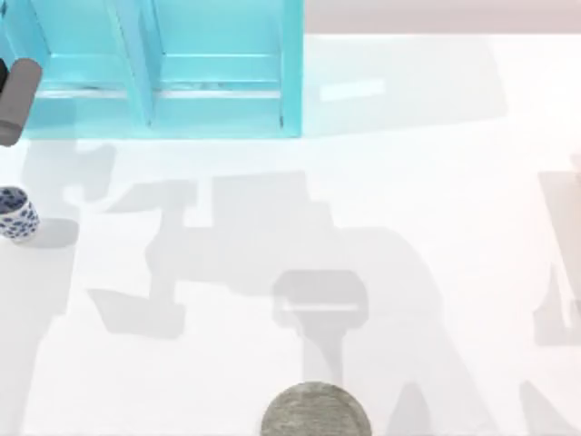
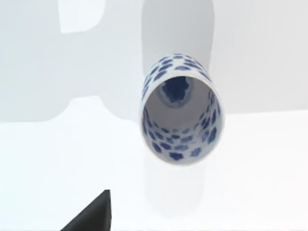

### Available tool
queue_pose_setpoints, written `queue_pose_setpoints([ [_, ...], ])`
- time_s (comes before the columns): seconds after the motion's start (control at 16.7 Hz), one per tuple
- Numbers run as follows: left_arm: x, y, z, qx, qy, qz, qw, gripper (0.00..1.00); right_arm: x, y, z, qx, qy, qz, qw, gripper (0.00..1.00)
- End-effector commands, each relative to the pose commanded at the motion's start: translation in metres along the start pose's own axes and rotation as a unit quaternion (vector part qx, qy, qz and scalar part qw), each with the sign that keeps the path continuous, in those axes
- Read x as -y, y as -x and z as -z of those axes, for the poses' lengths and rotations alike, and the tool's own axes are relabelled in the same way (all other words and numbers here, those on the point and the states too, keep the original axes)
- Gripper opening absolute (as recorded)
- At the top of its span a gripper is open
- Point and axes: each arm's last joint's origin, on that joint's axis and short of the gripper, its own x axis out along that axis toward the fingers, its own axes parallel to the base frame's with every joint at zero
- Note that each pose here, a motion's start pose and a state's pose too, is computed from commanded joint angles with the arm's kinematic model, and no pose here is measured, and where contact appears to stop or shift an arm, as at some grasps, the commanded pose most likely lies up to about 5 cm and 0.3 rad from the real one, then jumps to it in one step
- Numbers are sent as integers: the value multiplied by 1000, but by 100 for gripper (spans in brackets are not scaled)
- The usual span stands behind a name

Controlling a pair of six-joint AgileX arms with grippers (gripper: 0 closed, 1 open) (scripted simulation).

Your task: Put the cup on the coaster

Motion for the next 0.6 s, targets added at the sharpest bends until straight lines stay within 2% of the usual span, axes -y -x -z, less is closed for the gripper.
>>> queue_pose_setpoints([
  [0.24,0,-5,-2,0,-1,1,1000,100,0,0,0,0,0,0,1000,100],
  [0.6,-4,-71,0,-1,1,-5,1000,100,0,0,0,0,0,0,1000,100],
])
